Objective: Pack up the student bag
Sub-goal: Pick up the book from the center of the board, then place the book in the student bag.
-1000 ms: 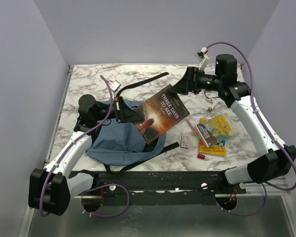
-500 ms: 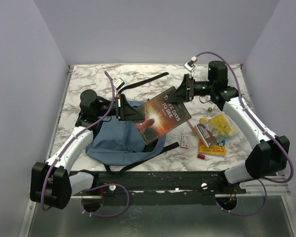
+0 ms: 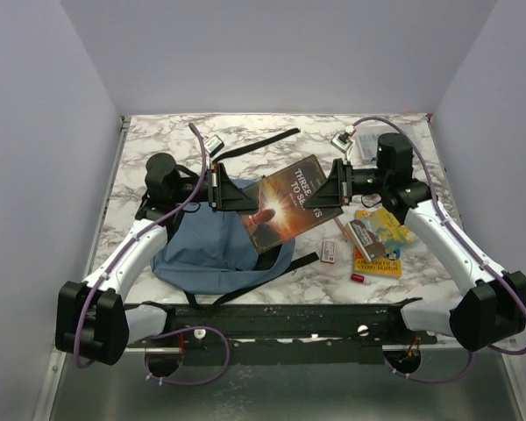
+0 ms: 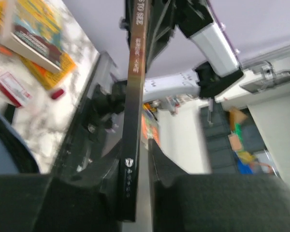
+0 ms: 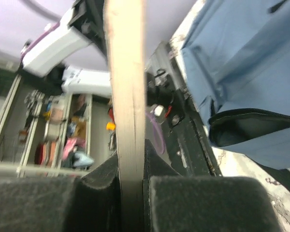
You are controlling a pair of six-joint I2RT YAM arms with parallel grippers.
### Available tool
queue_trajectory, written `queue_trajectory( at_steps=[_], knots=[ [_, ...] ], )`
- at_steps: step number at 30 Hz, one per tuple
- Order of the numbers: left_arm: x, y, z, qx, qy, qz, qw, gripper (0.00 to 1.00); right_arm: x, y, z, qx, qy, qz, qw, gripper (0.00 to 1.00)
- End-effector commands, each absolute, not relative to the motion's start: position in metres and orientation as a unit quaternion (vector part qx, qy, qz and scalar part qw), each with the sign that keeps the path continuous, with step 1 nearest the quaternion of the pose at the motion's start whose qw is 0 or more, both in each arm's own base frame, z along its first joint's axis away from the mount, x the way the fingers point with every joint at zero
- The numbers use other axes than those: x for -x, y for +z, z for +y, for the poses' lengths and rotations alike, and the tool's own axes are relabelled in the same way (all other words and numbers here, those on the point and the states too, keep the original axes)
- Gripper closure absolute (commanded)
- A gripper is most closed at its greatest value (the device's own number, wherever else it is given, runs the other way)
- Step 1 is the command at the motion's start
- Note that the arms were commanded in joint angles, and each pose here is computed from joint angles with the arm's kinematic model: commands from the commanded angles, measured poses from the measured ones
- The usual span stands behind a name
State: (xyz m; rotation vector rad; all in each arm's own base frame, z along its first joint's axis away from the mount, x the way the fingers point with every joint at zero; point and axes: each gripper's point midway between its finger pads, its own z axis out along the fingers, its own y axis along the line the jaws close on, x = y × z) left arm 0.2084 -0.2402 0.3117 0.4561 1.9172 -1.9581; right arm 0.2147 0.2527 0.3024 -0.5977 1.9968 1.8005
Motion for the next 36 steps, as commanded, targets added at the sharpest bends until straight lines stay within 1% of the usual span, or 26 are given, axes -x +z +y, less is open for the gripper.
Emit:
queue_trajectory(
  at_steps=[1, 2, 3, 5, 6, 9, 10, 12, 14, 20, 26, 29, 32, 33, 34, 36],
  knots=[
    [-0.236, 0.286, -0.236, -0.101, -0.595, 0.747, 0.279, 0.54, -0.269, 0.286, 0.226, 0.11, 0.485, 0.812, 0.305, 1.0],
    [-0.243, 0.266, -0.229, -0.065, -0.537, 0.789, 0.29, 0.48, -0.287, 0.282, 0.209, 0.063, 0.426, 0.836, 0.34, 1.0],
    [-0.249, 0.252, -0.224, -0.053, -0.489, 0.814, 0.31, 0.42, -0.298, 0.28, 0.194, 0.026, 0.382, 0.848, 0.366, 1.0],
    [-0.251, 0.231, -0.218, -0.036, -0.431, 0.842, 0.322, 0.29, -0.315, 0.277, 0.156, -0.046, 0.288, 0.862, 0.415, 1.0],
    [-0.251, 0.224, -0.218, -0.033, -0.412, 0.851, 0.325, 0.26, -0.32, 0.274, 0.136, -0.079, 0.239, 0.865, 0.434, 1.0],
    [-0.252, 0.209, -0.227, -0.053, -0.355, 0.868, 0.343, 0.24, -0.322, 0.273, 0.089, -0.142, 0.129, 0.861, 0.47, 1.0],
    [-0.252, 0.204, -0.234, -0.067, -0.343, 0.872, 0.344, 0.24, -0.321, 0.272, 0.08, -0.149, 0.109, 0.86, 0.476, 1.0],
    [-0.253, 0.194, -0.246, -0.094, -0.322, 0.88, 0.336, 0.24, -0.318, 0.272, 0.07, -0.154, 0.085, 0.858, 0.482, 1.0],
    [-0.256, 0.184, -0.256, -0.122, -0.301, 0.888, 0.326, 0.25, -0.316, 0.274, 0.068, -0.147, 0.082, 0.857, 0.487, 1.0],
    [-0.26, 0.144, -0.281, -0.209, -0.237, 0.909, 0.271, 0.35, -0.309, 0.28, 0.076, -0.125, 0.11, 0.853, 0.495, 1.0],
    [-0.28, 0.115, -0.284, -0.234, -0.171, 0.922, 0.258, 0.5, -0.299, 0.269, 0.1, -0.098, 0.168, 0.865, 0.463, 1.0],
    [-0.288, 0.111, -0.279, -0.24, -0.144, 0.924, 0.262, 0.62, -0.293, 0.268, 0.113, -0.077, 0.198, 0.869, 0.446, 1.0],
    [-0.297, 0.12, -0.269, -0.234, -0.114, 0.922, 0.287, 0.87, -0.287, 0.274, 0.125, -0.058, 0.23, 0.869, 0.435, 1.0],
    [-0.302, 0.126, -0.263, -0.221, -0.099, 0.921, 0.304, 0.92, -0.283, 0.276, 0.133, -0.049, 0.249, 0.868, 0.426, 1.0],
    [-0.305, 0.135, -0.257, -0.207, -0.092, 0.919, 0.323, 1.0, -0.281, 0.277, 0.14, -0.041, 0.267, 0.869, 0.415, 1.0],
    [-0.311, 0.16, -0.248, -0.175, -0.088, 0.908, 0.369, 1.0, -0.275, 0.278, 0.155, -0.037, 0.306, 0.872, 0.381, 1.0]
  ],
)
